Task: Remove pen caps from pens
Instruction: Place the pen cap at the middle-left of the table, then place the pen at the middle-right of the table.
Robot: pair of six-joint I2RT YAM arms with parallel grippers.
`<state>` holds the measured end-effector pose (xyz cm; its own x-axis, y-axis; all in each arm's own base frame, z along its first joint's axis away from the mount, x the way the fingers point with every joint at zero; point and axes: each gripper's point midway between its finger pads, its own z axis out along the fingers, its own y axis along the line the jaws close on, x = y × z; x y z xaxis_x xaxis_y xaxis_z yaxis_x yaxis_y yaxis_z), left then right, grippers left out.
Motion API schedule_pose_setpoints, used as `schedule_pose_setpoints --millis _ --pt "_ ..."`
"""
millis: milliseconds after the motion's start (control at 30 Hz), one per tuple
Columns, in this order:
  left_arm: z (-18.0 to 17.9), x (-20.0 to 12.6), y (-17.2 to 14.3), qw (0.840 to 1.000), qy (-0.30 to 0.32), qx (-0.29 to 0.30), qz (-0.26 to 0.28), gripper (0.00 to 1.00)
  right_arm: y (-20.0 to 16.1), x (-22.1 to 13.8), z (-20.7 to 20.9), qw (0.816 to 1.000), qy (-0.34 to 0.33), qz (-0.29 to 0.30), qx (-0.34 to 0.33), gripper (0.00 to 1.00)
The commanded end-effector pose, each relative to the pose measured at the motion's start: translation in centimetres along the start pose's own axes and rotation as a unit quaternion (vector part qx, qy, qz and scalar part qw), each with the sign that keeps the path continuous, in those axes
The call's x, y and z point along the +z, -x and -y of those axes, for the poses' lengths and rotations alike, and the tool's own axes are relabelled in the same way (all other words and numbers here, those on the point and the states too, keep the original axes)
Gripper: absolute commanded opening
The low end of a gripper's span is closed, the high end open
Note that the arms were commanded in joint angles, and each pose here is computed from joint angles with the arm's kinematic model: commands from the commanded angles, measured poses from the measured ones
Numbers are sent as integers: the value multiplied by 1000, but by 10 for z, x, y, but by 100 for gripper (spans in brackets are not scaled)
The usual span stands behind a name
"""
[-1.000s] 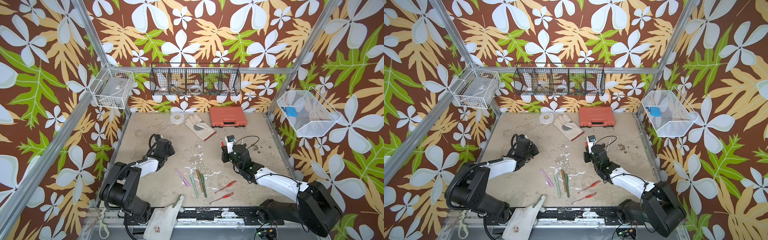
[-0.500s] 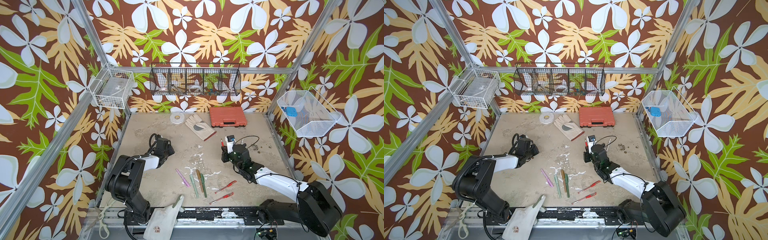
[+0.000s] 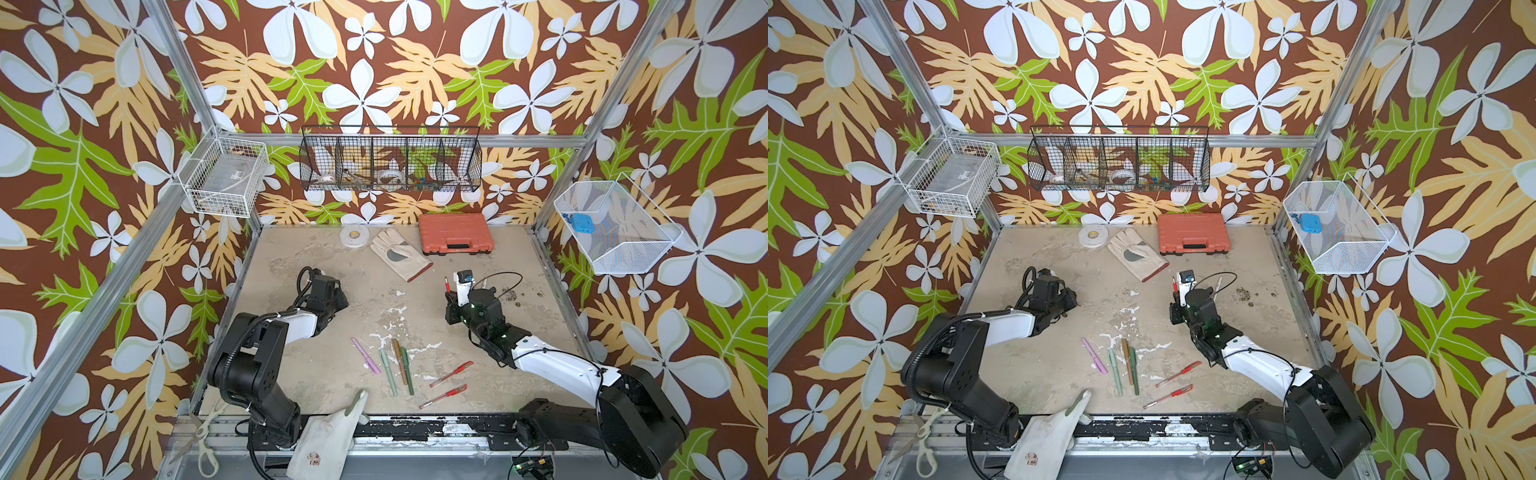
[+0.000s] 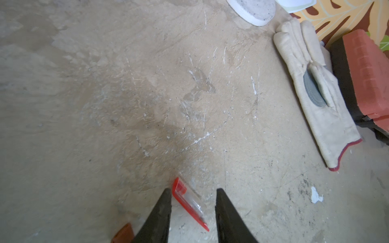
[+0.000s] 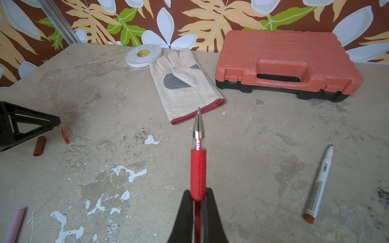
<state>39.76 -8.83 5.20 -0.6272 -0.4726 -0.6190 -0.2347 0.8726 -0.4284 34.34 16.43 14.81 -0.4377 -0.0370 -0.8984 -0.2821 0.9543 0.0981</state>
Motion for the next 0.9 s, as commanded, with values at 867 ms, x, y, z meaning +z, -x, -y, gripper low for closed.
schedule_pose_setpoints --millis 867 --pt "173 -144 -58 889 -412 198 25 49 -35 42 225 930 -266 -84 241 6"
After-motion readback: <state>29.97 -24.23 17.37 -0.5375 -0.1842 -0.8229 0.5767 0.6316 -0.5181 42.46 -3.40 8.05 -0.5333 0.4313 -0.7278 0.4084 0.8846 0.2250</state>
